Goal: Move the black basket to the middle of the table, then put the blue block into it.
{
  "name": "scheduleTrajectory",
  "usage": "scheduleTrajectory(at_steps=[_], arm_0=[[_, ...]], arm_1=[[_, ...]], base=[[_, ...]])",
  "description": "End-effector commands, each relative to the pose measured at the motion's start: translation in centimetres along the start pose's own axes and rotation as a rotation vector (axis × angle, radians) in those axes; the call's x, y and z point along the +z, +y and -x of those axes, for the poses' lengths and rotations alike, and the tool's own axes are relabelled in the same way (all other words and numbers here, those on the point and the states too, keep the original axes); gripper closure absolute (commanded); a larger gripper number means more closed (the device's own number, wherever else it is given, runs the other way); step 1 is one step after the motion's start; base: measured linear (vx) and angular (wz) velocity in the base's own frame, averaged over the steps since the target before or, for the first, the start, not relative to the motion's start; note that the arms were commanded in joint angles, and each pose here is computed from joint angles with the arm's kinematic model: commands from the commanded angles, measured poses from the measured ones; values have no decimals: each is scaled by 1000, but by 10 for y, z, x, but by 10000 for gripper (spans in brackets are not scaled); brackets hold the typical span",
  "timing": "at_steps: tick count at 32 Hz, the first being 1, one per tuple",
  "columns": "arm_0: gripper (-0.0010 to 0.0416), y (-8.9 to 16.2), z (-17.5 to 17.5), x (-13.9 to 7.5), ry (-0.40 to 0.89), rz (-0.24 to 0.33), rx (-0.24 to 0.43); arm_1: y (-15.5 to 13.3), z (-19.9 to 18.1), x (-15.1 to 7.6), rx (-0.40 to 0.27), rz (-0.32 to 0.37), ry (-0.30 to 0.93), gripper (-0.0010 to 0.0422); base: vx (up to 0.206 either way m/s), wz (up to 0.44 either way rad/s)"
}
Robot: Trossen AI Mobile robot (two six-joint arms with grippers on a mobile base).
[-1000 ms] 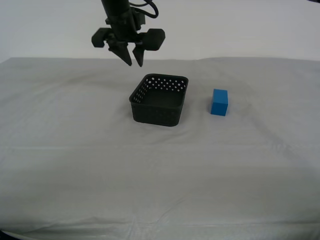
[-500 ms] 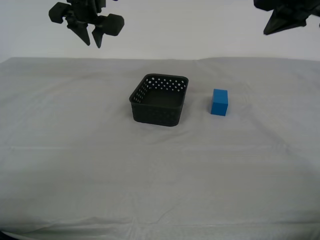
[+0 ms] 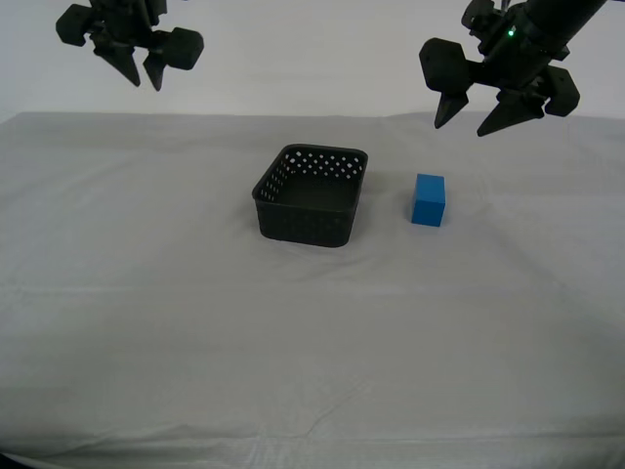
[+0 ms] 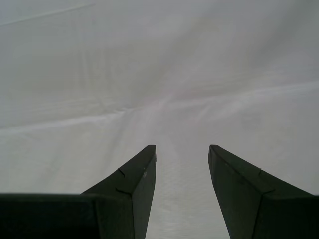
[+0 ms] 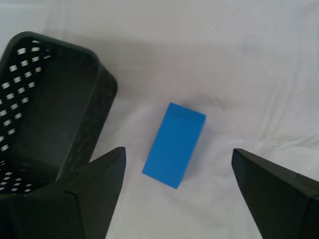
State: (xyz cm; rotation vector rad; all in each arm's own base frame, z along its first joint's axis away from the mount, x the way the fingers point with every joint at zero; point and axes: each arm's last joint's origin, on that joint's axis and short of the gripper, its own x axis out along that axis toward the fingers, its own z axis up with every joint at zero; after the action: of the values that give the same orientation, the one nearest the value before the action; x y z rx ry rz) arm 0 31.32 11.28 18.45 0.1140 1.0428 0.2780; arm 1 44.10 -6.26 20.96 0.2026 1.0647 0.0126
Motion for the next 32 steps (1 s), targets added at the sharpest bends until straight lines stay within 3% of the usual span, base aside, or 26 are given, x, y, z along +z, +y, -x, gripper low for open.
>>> scheduleTrajectory(at_steps=[1,8,15,17,19,25,27,32], arm_0=[[88,6,0,-1,-11,1,-27],[104,16,-17,-10,49,-36,-23],[88,16,-21,-11,53,-103,-39],[95,18,-21,-12,54,-164,-40],[92,18,-21,-13,60,-188,-43],[95,17,-29,-15,69,-209,-71],[89,14,-52,-25,137,-213,-94],[97,18,-73,-31,160,-227,-81]], arm_1=[[7,-3,-2,9,12,5,273],[7,-4,-1,-56,19,-9,273],[8,-4,-1,-56,20,-15,273],[7,-4,0,-63,21,-20,273],[6,-4,0,-99,21,-25,273],[6,-4,1,-108,25,-32,273],[6,-4,1,-108,25,-33,273],[6,-4,1,-109,25,-36,273]], base=[[0,0],[0,0],[0,0],[0,0],[0,0],[0,0],[0,0],[0,0]])
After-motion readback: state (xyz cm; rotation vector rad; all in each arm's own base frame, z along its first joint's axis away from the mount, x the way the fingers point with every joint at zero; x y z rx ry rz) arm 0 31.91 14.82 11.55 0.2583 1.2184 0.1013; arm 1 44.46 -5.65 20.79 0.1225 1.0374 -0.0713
